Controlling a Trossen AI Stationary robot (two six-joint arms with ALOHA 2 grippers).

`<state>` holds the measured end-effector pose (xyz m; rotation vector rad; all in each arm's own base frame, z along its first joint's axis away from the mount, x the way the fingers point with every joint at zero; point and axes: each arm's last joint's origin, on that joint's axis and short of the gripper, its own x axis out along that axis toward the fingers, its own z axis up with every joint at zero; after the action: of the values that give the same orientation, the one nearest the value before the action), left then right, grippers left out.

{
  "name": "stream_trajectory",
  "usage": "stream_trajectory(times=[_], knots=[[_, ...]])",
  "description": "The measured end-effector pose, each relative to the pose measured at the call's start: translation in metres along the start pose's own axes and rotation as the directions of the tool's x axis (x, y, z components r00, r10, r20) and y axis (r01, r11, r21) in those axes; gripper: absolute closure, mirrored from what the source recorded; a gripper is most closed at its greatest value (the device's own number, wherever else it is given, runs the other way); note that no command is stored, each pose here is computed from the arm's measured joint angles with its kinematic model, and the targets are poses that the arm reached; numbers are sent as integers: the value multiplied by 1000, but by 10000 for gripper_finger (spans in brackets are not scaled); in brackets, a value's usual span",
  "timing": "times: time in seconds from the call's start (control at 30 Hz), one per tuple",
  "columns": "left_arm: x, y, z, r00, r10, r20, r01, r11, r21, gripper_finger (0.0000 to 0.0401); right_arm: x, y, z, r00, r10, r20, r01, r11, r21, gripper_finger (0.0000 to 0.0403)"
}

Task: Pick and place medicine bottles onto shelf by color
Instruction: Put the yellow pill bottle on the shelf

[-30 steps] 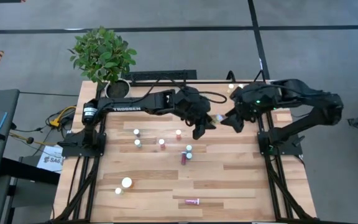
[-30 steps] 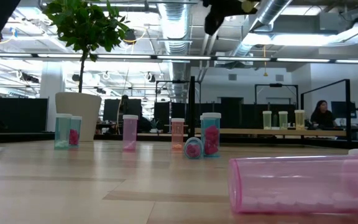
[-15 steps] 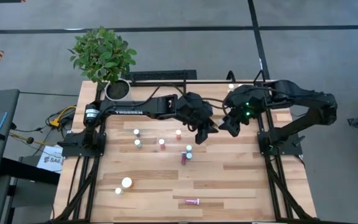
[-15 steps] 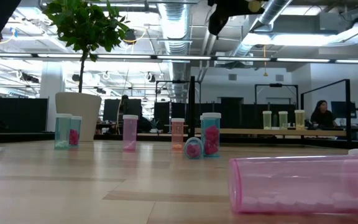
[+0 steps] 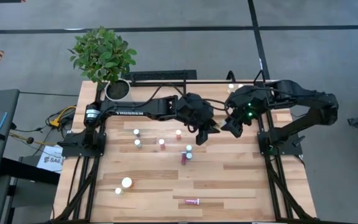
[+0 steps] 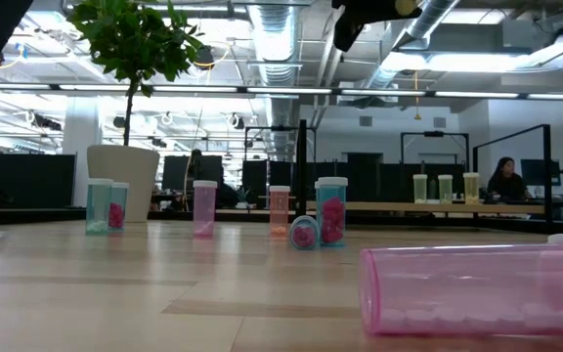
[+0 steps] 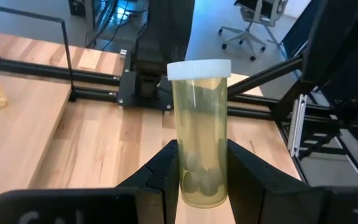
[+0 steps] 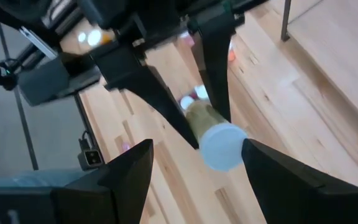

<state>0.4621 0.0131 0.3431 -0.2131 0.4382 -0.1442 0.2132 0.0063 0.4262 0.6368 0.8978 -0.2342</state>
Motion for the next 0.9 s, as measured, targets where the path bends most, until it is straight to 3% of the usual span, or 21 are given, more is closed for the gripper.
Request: stream_trajectory(times=[0.63,0.9], knots=[[-2,-4,7,998,-15,60,13,999,33,312,2,-7,0,998,-47,-36,46,999,-26,131],[-2,-3,7,998,21,65,-22,1000,14,312,1,-7,0,998,-46,-35,45,999,-28,192]])
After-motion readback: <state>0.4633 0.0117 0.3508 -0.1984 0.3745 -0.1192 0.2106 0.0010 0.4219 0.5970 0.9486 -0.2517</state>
